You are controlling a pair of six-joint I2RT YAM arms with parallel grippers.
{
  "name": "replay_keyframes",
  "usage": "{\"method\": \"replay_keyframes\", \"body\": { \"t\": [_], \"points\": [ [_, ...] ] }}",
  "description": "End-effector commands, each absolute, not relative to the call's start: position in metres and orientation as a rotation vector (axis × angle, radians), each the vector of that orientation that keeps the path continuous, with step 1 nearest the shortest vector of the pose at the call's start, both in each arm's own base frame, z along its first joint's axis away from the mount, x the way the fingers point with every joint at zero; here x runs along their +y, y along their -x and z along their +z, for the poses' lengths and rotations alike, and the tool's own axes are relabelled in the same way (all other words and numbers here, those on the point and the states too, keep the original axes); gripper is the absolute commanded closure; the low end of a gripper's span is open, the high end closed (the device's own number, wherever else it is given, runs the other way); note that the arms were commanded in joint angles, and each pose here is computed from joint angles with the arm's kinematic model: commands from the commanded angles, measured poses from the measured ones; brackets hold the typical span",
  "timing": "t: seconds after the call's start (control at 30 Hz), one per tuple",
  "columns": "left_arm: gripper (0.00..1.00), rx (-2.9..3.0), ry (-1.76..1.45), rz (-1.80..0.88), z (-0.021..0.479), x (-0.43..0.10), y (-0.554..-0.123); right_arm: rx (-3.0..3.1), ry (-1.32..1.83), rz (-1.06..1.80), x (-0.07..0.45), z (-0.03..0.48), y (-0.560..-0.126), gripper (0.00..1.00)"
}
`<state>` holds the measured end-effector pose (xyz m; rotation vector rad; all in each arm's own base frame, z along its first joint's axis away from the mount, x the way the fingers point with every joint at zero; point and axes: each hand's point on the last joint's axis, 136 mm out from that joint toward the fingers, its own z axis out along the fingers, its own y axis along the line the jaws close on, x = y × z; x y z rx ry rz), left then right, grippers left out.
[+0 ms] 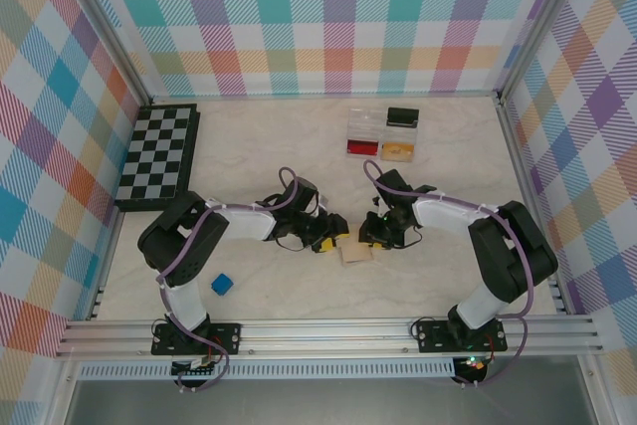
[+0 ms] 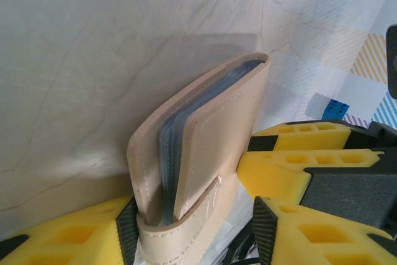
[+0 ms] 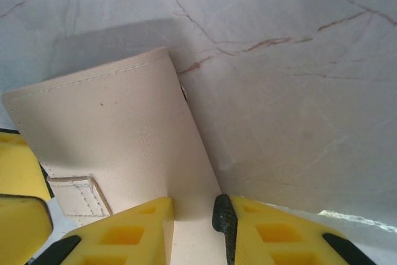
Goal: Take the credit cards out of the card holder
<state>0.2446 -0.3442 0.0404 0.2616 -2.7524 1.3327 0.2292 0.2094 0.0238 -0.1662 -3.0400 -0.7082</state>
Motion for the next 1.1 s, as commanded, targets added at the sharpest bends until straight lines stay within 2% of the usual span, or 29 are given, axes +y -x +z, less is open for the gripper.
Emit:
{"method": "replay_keyframes", "body": {
  "t": [0.0,0.2,0.3,0.43,0.57,0.73,0.97,1.07],
  "points": [
    [0.54,-2.718,-0.219,1.4,0.047,-0.357,-0.245,-3.005,0.182,-0.746,0.214,0.02,-0.227,0.72],
    [0.77,-2.744,-0.214,1.414,0.052,-0.356,-0.249,-3.029,0.166,-0.772,0.215,0.03,-0.229,0.71],
    [0.82,-2.807,-0.191,1.332,0.054,-0.346,-0.248,-3.076,0.174,-0.748,0.209,0.04,-0.233,0.7],
    [0.85,-3.044,-0.095,0.914,0.059,-0.298,-0.244,-3.181,0.2,-0.696,0.197,0.062,-0.242,0.61],
    [0.85,-3.314,0.058,0.354,0.096,-0.236,-0.252,-3.28,0.249,-0.626,0.183,0.083,-0.252,0.53],
    [0.85,-3.424,0.145,-0.196,0.138,-0.185,-0.261,-3.352,0.288,-0.593,0.175,0.096,-0.259,0.46],
    [0.85,-3.417,0.239,-0.779,0.156,-0.166,-0.277,-3.385,0.339,-0.558,0.166,0.096,-0.258,0.43],
    [0.85,-3.369,0.265,-0.943,0.143,-0.174,-0.281,-3.387,0.345,-0.556,0.165,0.095,-0.257,0.42]
  ]
}}
